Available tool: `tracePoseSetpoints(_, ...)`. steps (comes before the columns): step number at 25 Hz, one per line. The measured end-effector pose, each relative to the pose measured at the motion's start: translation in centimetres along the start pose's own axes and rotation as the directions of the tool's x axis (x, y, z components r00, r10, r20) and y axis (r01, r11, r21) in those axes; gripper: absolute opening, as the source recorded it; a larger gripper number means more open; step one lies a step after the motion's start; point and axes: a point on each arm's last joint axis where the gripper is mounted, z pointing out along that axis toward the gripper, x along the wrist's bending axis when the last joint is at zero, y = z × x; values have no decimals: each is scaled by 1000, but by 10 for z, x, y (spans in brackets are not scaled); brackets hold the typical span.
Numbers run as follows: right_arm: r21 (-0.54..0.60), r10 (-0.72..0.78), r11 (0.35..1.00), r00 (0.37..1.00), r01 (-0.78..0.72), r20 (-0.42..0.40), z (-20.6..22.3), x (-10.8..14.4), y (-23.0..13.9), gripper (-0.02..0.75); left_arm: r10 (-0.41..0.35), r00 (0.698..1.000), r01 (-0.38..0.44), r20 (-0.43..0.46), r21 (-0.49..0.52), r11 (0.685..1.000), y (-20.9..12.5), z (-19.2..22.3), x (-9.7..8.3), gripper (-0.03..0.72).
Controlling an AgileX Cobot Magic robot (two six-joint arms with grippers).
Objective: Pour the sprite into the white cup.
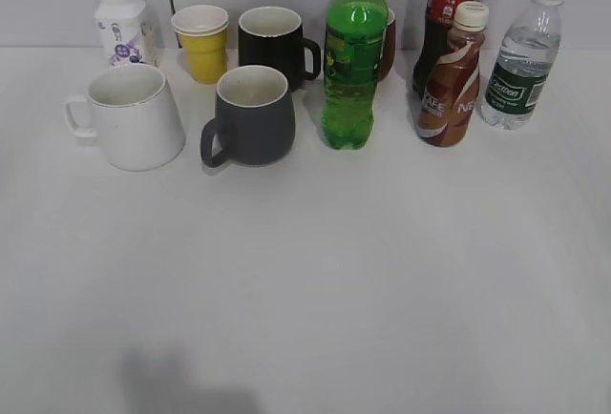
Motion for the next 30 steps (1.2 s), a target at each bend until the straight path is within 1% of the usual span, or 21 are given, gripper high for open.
tracePoseSetpoints(30,0,0,1000,1000,0,0,0,0,0,586,0,1000,0,0,0,1000,0,0,0,213)
